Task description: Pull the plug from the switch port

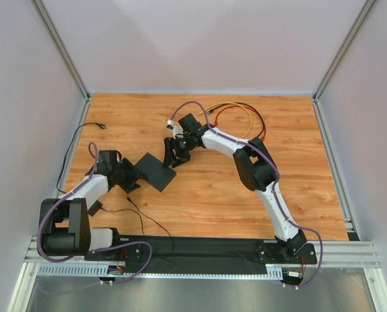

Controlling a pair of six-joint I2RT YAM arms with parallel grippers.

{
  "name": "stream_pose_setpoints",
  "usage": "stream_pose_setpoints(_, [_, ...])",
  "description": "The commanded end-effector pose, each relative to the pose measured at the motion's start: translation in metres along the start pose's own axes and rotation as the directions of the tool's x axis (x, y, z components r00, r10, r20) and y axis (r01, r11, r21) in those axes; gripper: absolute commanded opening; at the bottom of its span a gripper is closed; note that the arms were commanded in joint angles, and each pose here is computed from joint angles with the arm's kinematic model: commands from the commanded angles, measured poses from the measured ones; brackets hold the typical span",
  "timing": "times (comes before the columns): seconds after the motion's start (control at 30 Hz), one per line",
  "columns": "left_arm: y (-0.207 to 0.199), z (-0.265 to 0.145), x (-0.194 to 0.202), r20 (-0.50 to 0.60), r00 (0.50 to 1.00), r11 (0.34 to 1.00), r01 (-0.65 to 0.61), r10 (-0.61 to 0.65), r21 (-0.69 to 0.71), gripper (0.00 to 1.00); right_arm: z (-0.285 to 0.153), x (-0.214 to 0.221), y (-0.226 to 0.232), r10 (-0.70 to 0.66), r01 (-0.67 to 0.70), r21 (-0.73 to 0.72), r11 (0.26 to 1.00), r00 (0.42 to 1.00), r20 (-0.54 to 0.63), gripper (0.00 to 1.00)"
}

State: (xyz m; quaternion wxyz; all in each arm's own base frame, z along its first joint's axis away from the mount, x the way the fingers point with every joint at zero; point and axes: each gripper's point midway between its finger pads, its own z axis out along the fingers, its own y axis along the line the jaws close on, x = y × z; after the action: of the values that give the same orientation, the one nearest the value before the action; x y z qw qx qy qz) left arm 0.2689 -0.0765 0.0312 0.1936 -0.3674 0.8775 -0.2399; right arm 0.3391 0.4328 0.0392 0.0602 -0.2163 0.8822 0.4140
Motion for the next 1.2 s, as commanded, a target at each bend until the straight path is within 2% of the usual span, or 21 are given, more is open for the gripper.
stream_pose_setpoints(0.0, [-0.014, 0.003, -0.012, 0.026, 0.999, 0.999, -0.020, 0.019, 0.037, 0.59, 0.015, 0.010, 0.000, 0.011, -0.011, -0.004, 1.000, 1.000, -0.015, 0.60])
stream_pose_setpoints(0.1, [-0.014, 0.007, -0.014, 0.019, 1.000, 0.999, -0.022, 0.022, 0.032, 0.59, 0.020, 0.015, 0.002, 0.012, -0.012, -0.016, 1.000, 1.000, -0.021, 0.58])
stream_pose_setpoints(0.3, [-0.024, 0.017, -0.023, -0.015, 0.998, 0.997, -0.066, 0.067, 0.031, 0.55, 0.028, 0.034, 0.001, 0.051, -0.051, -0.006, 0.999, 0.998, -0.034, 0.48])
stream_pose_setpoints(0.43, [-0.030, 0.025, -0.026, -0.060, 0.989, 0.990, -0.132, 0.135, 0.044, 0.53, 0.022, 0.039, 0.005, 0.070, -0.069, -0.005, 0.998, 0.997, 0.035, 0.44])
stream_pose_setpoints(0.6, [-0.055, 0.039, -0.018, -0.156, 0.968, 0.978, -0.181, 0.196, 0.106, 0.49, 0.027, 0.065, 0.013, 0.113, -0.113, -0.001, 0.994, 0.992, 0.054, 0.43])
stream_pose_setpoints(0.8, [-0.089, 0.041, -0.004, -0.190, 0.949, 0.961, -0.220, 0.251, 0.166, 0.48, 0.029, 0.069, 0.047, 0.128, -0.117, -0.101, 0.988, 0.984, 0.120, 0.44])
stream_pose_setpoints(0.9, [-0.094, 0.023, -0.016, -0.132, 0.954, 0.958, -0.252, 0.270, 0.134, 0.48, 0.012, 0.071, 0.052, 0.121, -0.109, -0.087, 0.990, 0.981, 0.150, 0.47])
stream_pose_setpoints(0.97, [-0.093, 0.010, -0.031, -0.056, 0.957, 0.956, -0.281, 0.286, 0.080, 0.49, -0.001, 0.068, 0.047, 0.069, -0.062, -0.047, 0.997, 0.985, 0.161, 0.50])
stream_pose_setpoints(1.1, [-0.093, -0.040, -0.044, 0.094, 0.946, 0.949, -0.313, 0.310, 0.029, 0.52, -0.036, 0.073, 0.033, 0.002, -0.014, 0.079, 0.997, 0.990, 0.143, 0.57])
stream_pose_setpoints(1.17, [-0.087, -0.051, -0.045, 0.135, 0.942, 0.950, -0.313, 0.309, 0.011, 0.54, -0.052, 0.070, 0.023, -0.043, 0.024, 0.126, 0.992, 0.988, 0.148, 0.60])
